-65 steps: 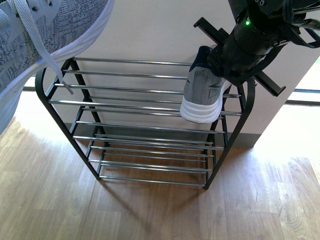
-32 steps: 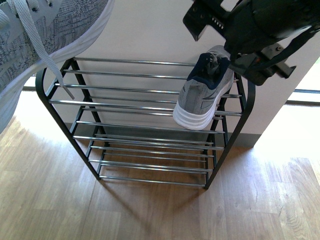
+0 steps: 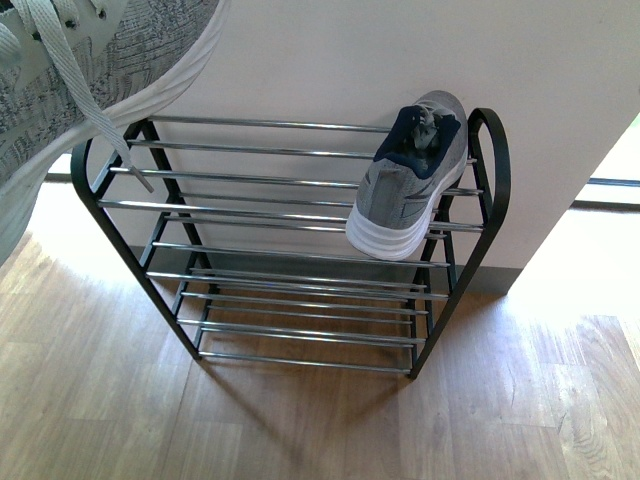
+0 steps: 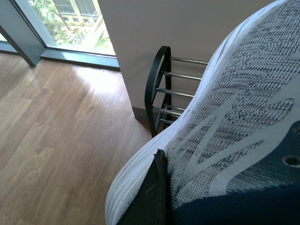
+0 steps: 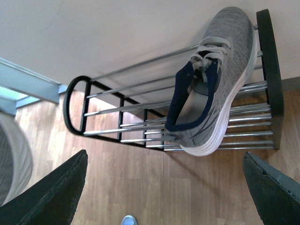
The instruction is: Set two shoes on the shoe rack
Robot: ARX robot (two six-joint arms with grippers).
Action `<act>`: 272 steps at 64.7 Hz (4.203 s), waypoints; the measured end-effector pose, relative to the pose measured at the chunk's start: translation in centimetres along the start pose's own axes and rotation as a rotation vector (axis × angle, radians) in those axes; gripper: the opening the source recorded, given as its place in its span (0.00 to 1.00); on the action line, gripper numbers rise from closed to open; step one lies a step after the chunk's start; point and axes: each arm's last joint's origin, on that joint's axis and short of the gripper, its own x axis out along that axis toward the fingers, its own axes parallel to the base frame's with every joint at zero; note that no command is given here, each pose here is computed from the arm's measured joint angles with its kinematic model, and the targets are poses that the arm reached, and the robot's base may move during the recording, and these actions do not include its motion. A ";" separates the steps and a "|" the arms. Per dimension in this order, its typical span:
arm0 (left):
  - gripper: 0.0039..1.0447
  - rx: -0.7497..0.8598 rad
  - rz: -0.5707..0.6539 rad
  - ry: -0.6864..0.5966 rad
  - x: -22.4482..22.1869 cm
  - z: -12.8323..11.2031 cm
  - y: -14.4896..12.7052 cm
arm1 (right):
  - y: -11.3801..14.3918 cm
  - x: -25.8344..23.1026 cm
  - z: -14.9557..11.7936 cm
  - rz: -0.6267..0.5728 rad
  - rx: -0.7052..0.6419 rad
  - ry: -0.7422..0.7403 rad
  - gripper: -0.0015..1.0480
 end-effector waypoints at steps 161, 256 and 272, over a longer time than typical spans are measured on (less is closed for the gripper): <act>0.01 -0.016 0.029 0.005 0.1 -0.1 0.0 | -9.0 -11.2 -8.0 -0.262 -0.512 -0.571 0.24; 0.01 -0.381 -0.268 0.613 27.1 -2.0 -19.4 | -9.0 -11.2 -8.0 -0.263 -0.512 -0.572 0.91; 0.32 -0.405 -0.259 0.586 25.8 -2.0 -19.0 | -9.0 -11.2 -8.0 -0.263 -0.512 -0.572 0.91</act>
